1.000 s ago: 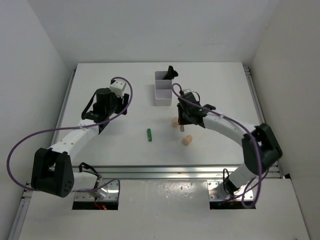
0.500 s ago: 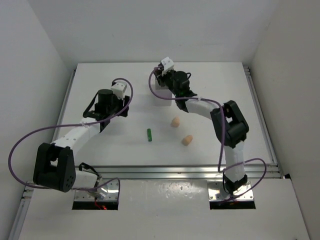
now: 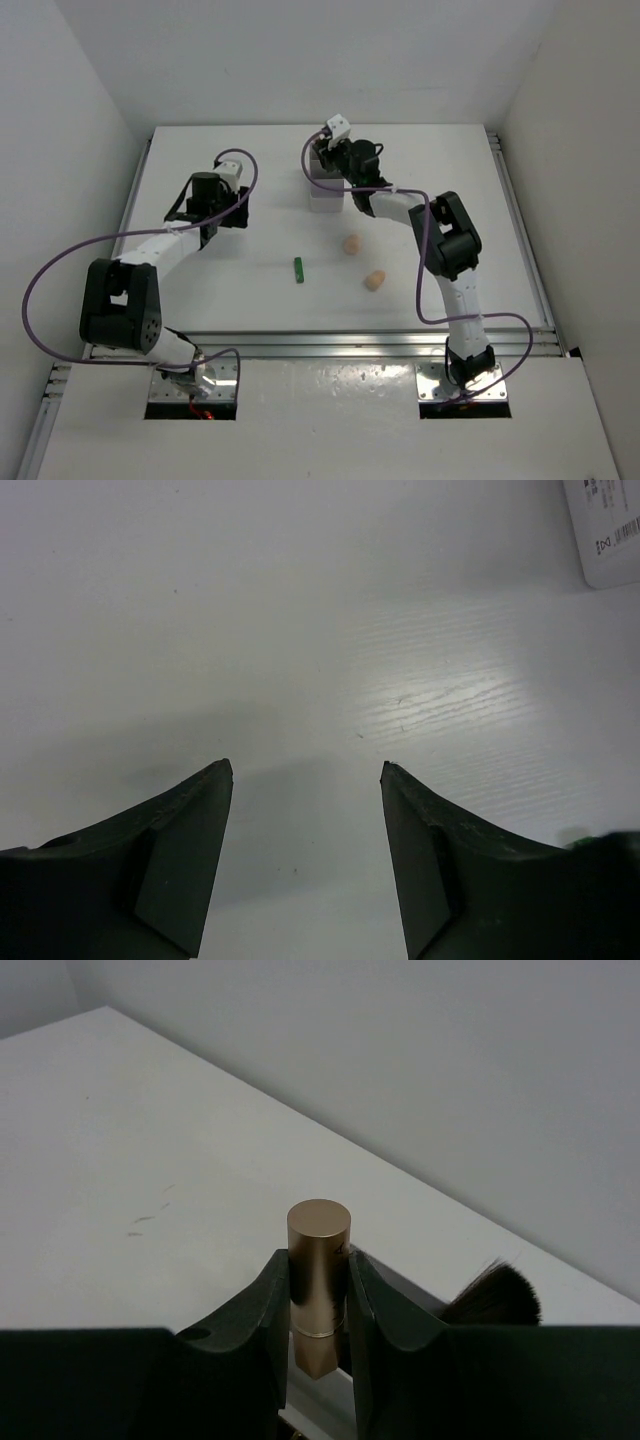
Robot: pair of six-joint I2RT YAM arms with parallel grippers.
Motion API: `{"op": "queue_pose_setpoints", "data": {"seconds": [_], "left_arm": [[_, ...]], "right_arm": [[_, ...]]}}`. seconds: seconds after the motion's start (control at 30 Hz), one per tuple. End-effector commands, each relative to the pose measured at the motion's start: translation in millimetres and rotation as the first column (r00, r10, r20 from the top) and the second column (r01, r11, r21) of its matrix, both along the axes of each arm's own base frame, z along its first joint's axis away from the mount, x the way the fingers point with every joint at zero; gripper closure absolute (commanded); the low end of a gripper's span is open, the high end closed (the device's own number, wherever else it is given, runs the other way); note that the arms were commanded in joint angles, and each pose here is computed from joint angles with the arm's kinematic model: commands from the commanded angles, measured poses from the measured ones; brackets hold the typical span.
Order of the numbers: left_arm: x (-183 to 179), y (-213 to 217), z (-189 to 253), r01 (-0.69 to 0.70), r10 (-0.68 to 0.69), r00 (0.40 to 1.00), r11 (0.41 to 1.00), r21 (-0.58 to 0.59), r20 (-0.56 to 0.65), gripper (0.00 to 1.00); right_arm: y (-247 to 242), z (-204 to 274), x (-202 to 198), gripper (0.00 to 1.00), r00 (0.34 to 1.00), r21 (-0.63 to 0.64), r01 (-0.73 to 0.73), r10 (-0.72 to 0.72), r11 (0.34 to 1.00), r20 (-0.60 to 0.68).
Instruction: Organize the makeup
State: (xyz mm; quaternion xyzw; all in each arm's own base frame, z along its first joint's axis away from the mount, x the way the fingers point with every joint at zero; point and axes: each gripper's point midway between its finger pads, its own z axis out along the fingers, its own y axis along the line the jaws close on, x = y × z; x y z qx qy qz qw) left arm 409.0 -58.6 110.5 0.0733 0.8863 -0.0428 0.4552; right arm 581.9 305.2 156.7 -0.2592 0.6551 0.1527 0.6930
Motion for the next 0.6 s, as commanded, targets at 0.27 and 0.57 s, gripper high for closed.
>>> {"op": "queue_pose_setpoints", "data": {"seconds": [0.27, 0.57], "left_arm": [[15.7, 5.0, 13.9, -0.006, 0.007, 1.0, 1.0, -0.028, 0.029, 0.33], [13.3, -1.0, 12.2, 0.012, -0.012, 1.0, 0.999, -0.032, 0.02, 0.33]], "right_arm": [[12.2, -21.8, -27.2, 1.0, 0.998, 0.054, -0.03, 0.032, 0.998, -0.053], [10.1, -13.6, -31.2, 0.69, 0.999, 0.055, -0.037, 0.039, 0.998, -0.033]]}}
